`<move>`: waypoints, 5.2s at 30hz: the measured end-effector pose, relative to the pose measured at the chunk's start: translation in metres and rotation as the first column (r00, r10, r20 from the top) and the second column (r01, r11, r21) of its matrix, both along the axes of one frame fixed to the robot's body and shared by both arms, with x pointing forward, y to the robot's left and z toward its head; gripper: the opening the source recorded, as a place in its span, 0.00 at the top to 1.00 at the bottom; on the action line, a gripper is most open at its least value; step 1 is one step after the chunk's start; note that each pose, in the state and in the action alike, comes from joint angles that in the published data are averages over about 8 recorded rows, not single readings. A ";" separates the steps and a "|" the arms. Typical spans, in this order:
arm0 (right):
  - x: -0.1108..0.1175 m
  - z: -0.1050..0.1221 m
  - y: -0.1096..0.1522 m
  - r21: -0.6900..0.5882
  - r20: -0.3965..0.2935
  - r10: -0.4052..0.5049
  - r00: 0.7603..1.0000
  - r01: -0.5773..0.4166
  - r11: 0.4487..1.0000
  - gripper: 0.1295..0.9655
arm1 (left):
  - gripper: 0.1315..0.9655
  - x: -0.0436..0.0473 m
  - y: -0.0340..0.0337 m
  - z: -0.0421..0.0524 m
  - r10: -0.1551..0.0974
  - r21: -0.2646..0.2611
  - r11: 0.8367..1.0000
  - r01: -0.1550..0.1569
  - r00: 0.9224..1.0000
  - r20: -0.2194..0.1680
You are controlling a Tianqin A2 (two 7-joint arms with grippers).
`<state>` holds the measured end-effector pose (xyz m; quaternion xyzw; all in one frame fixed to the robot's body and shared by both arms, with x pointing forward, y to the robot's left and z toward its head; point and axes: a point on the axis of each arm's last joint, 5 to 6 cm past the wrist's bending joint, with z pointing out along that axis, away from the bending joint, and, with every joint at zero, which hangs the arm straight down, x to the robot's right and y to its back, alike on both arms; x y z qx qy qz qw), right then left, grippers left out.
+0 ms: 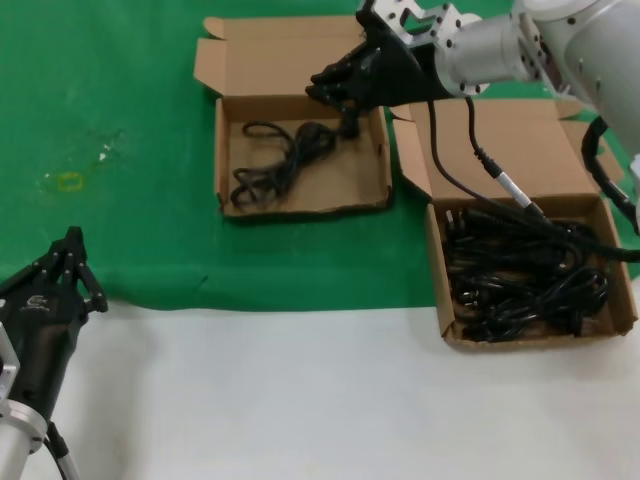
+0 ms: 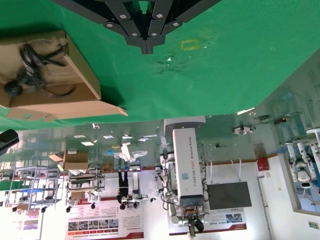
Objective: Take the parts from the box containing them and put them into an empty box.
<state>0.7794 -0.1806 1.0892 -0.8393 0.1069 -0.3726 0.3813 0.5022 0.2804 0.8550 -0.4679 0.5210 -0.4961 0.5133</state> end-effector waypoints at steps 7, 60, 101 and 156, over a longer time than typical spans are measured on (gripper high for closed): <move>0.001 0.000 0.001 0.000 0.016 -0.008 1.000 0.008 1.000 0.91 | 0.99 0.0000 0.0000 0.0000 0.000 0.000 1.000 0.000 1.000 0.000; -0.030 -0.119 -0.006 0.284 0.053 -0.167 0.985 0.146 0.948 0.02 | 0.26 0.0000 0.0000 0.0000 0.000 0.000 1.000 0.000 1.000 0.000; -0.208 -0.235 -0.080 0.618 -0.018 -0.590 0.807 0.473 0.628 0.00 | 0.00 0.0000 0.0000 0.0000 0.000 0.000 1.000 0.000 1.000 0.000; -0.257 -0.235 -0.096 0.654 -0.036 -0.661 0.749 0.518 0.551 0.00 | 0.00 0.0000 0.0000 0.0000 0.000 0.000 1.000 0.000 1.000 0.000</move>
